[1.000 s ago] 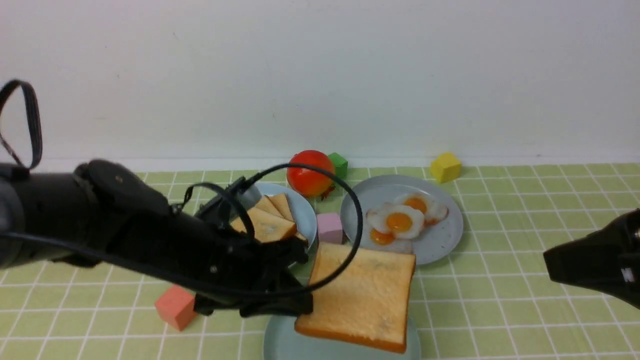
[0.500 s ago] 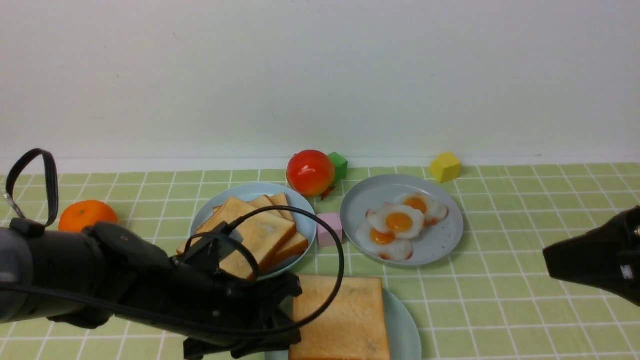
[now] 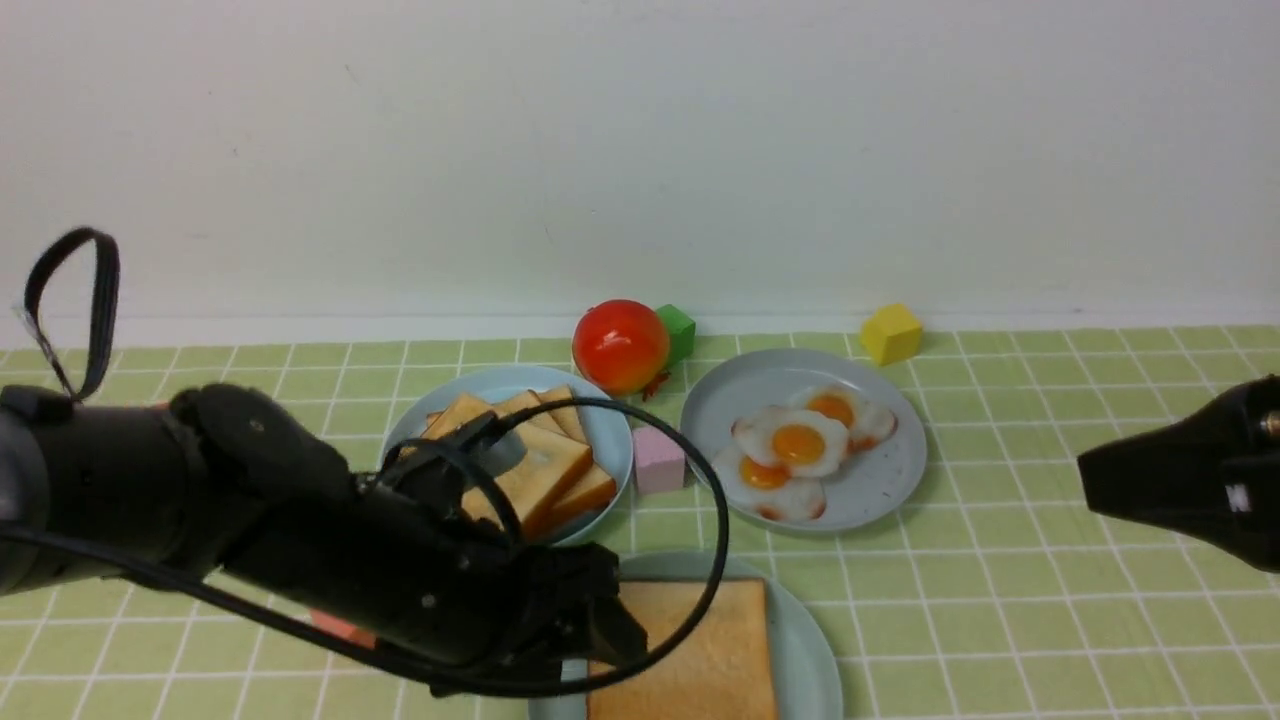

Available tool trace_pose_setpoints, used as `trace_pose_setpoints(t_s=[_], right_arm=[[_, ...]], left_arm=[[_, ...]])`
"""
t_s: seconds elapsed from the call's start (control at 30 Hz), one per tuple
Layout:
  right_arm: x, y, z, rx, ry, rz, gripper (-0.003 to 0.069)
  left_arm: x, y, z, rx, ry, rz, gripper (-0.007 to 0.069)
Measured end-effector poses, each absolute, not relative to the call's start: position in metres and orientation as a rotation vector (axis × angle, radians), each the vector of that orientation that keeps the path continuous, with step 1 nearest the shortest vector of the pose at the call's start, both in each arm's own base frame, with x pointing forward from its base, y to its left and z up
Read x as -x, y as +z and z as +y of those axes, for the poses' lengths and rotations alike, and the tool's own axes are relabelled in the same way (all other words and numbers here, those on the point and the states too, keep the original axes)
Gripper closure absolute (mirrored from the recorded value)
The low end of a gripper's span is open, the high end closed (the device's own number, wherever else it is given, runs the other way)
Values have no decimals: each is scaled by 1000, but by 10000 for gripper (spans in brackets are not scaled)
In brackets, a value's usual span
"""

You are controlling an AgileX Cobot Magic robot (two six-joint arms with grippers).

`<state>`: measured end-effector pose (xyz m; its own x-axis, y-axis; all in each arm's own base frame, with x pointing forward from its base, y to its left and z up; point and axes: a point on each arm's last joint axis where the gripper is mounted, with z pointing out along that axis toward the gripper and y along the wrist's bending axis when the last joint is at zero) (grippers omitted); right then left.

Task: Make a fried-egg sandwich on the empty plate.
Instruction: Use the right arm to grab a fried egg

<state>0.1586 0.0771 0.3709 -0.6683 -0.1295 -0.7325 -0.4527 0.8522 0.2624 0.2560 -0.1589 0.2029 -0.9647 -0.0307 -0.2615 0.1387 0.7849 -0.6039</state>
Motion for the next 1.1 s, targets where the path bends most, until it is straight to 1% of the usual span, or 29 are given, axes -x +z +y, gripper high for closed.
trace_pose_setpoints(t_s=[0.1, 0.13, 0.17, 0.23, 0.3, 0.33, 0.4, 0.43, 0.47, 0.5, 0.53, 0.57, 0.67, 0.73, 0.77, 0.8, 0.9, 1.0, 1.03, 1.1], right_arm=[[-173, 367, 78, 338, 551, 2275, 158], [-179, 366, 79, 298, 553, 2269, 158], [-188, 362, 81, 254, 557, 2278, 158], [-205, 354, 84, 153, 580, 2291, 158], [-225, 340, 86, 37, 607, 2330, 158], [-234, 333, 86, -10, 619, 2348, 158], [-259, 312, 81, -147, 634, 2400, 158], [-268, 304, 78, -204, 648, 2418, 158], [-271, 301, 77, -211, 643, 2423, 158], [-290, 283, 70, -317, 675, 2455, 158], [-296, 277, 68, -346, 698, 2456, 158], [-307, 263, 64, -398, 733, 2468, 158], [-326, 240, 65, -444, 844, 2448, 158], [-338, 224, 69, -445, 905, 2417, 158], [-342, 220, 71, -470, 941, 2396, 158], [-344, 217, 71, -458, 938, 2397, 158], [-360, 195, 73, -549, 1009, 2331, 158], [-368, 180, 73, -592, 1022, 2308, 158], [-371, 170, 74, -591, 1017, 2316, 158], [-372, 165, 74, -589, 1016, 2324, 158]], left_arm=[[-262, 252, -162, -304, -927, 2595, 111], [-263, 263, -162, -347, -917, 2566, 114], [-263, 288, -162, -442, -882, 2499, 127], [-263, 319, -160, -555, -815, 2421, 160], [-263, 351, -155, -661, -713, 2340, 223], [-263, 358, -154, -684, -684, 2322, 258], [-264, 377, -151, -741, -605, 2278, 366], [-264, 384, -150, -758, -581, 2265, 440], [-264, 386, -150, -764, -575, 2262, 440], [-263, 391, -149, -779, -572, 2262, 537], [-262, 391, -150, -784, -577, 2268, 583], [-260, 390, -150, -795, -595, 2286, 631], [-257, 380, -152, -803, -643, 2329, 638], [-255, 368, -153, -808, -668, 2363, 638], [-254, 363, -153, -807, -674, 2372, 638], [-254, 362, -153, -805, -675, 2378, 638], [-253, 346, -152, -795, -671, 2415, 638], [-253, 341, -151, -790, -669, 2426, 638], [-254, 341, -151, -785, -669, 2423, 638], [-254, 341, -151, -782, -668, 2421, 638]])
